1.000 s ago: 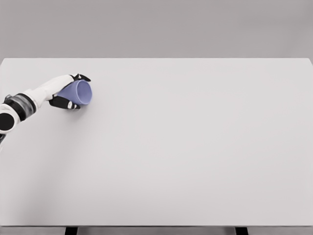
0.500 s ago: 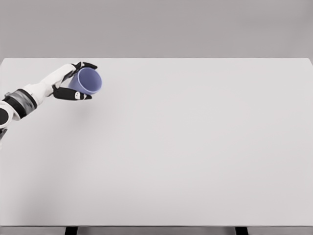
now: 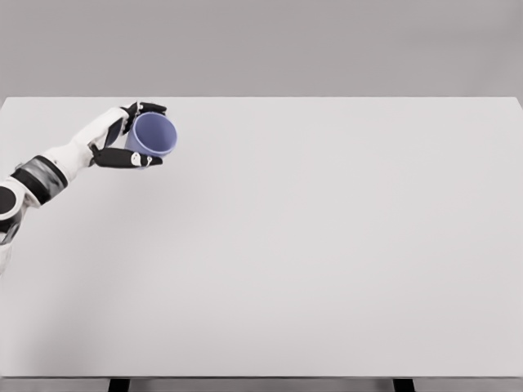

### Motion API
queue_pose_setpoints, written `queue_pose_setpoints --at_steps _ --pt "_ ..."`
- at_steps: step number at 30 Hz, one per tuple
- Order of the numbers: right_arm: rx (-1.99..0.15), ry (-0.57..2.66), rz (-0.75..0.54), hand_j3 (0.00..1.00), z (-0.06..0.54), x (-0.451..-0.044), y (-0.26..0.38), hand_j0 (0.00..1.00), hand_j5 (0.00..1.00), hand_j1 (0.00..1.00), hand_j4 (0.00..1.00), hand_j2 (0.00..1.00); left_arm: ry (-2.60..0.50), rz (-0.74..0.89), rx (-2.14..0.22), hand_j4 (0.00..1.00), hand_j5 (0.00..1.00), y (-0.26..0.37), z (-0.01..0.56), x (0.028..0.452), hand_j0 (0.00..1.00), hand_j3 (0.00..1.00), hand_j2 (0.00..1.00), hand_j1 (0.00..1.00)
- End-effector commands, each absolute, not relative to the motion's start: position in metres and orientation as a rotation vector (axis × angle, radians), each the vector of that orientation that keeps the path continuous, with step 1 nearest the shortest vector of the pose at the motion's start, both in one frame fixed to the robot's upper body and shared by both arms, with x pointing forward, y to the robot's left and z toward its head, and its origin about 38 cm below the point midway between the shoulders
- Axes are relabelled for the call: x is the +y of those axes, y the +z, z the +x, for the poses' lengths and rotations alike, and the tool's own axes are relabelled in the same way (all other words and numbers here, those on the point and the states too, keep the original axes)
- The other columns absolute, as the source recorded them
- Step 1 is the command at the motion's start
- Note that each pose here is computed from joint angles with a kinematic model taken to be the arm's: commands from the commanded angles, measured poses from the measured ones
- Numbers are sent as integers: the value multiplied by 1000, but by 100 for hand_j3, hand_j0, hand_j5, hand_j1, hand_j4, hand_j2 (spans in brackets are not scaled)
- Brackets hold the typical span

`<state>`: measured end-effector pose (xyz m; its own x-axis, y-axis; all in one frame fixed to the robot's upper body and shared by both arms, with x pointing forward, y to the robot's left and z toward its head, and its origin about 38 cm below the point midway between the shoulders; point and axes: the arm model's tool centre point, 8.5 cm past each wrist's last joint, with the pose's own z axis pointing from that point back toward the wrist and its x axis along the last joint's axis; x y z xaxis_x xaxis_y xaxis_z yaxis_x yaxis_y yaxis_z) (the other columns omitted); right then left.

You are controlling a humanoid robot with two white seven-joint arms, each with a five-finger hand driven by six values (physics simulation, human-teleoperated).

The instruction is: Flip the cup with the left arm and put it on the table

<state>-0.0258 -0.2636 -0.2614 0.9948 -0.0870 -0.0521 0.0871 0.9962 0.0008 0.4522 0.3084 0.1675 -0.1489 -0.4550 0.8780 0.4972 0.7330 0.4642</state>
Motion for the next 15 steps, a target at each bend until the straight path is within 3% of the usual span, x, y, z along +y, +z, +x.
queue_pose_setpoints --at_steps 1,15 --pt "52 -86 3 100 -26 -264 -261 100 100 100 100 100 -787 -57 -1531 81 81 173 454 311 81 81 81 81" --pt "52 -86 3 100 -26 -264 -261 100 100 100 100 100 -669 -156 -1554 81 81 161 449 302 81 81 81 81"
